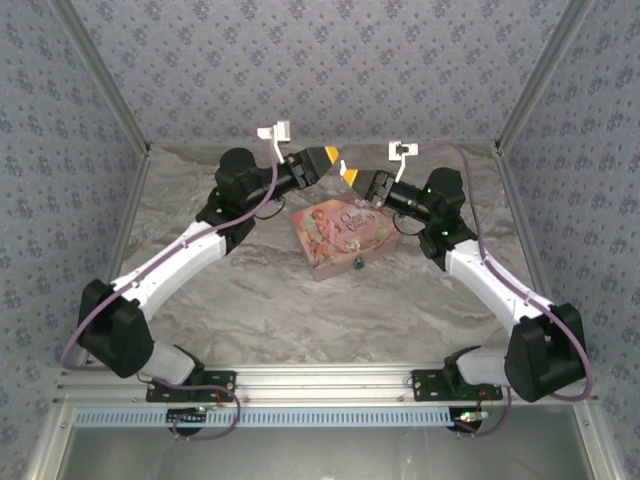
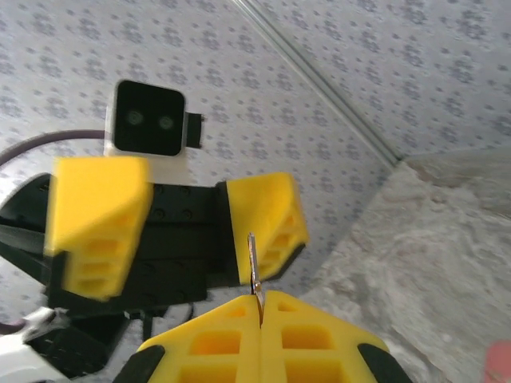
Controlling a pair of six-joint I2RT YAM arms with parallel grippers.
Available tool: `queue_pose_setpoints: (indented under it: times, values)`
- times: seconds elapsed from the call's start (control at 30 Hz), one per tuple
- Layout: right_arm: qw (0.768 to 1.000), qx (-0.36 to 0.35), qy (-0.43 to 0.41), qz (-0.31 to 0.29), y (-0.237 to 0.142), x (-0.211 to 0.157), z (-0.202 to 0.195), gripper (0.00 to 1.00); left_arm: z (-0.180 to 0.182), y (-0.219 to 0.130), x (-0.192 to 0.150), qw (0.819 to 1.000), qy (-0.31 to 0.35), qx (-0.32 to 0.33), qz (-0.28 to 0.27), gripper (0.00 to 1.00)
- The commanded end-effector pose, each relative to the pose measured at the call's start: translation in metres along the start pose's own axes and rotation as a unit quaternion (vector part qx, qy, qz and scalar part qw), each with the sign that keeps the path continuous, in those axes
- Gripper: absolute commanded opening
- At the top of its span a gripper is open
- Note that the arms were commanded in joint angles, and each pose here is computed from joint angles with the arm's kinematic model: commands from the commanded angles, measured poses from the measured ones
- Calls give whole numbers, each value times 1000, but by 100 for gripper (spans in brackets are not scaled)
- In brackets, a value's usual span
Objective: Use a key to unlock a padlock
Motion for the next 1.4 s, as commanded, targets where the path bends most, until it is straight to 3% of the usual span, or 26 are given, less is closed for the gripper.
queue_pose_setpoints:
  times: [0.0, 0.1, 0.2, 0.4, 0.6, 0.83, 1.37]
  values:
    - [997, -66, -39, 21, -13, -9, -11, 0, 11, -23, -5, 997, 43, 69, 7, 76]
    - [990, -121, -64, 37, -24, -14, -20, 0, 41, -43, -25, 984, 64, 161, 43, 91]
    - [979, -171, -89, 62, -33, -21, -29, 0, 75, -63, -55, 965, 61, 240, 92, 98]
    - [967, -211, -111, 85, -40, -25, -38, 0, 136, -89, -121, 924, -16, 339, 176, 99]
    - [967, -211, -111, 87, -36, -25, -41, 0, 168, -74, -168, 904, -99, 332, 251, 99]
    - [967, -214, -107, 91, -37, -27, -43, 0, 186, -69, -187, 890, -126, 338, 280, 99]
    - [961, -234, -111, 100, -41, -28, -47, 0, 239, -130, -195, 825, -137, 454, 307, 99]
Point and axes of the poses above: each hand's point on the last joint's axis, 136 mm out from that joint toward the fingers, its own y axis out along the fingers, its own z axis along the line the jaws close on, x = y × z, the point moved 3 cm from there along -y, back along the fingers, and after that the axes turned 2 degrees about y, right-handed, at the moved point
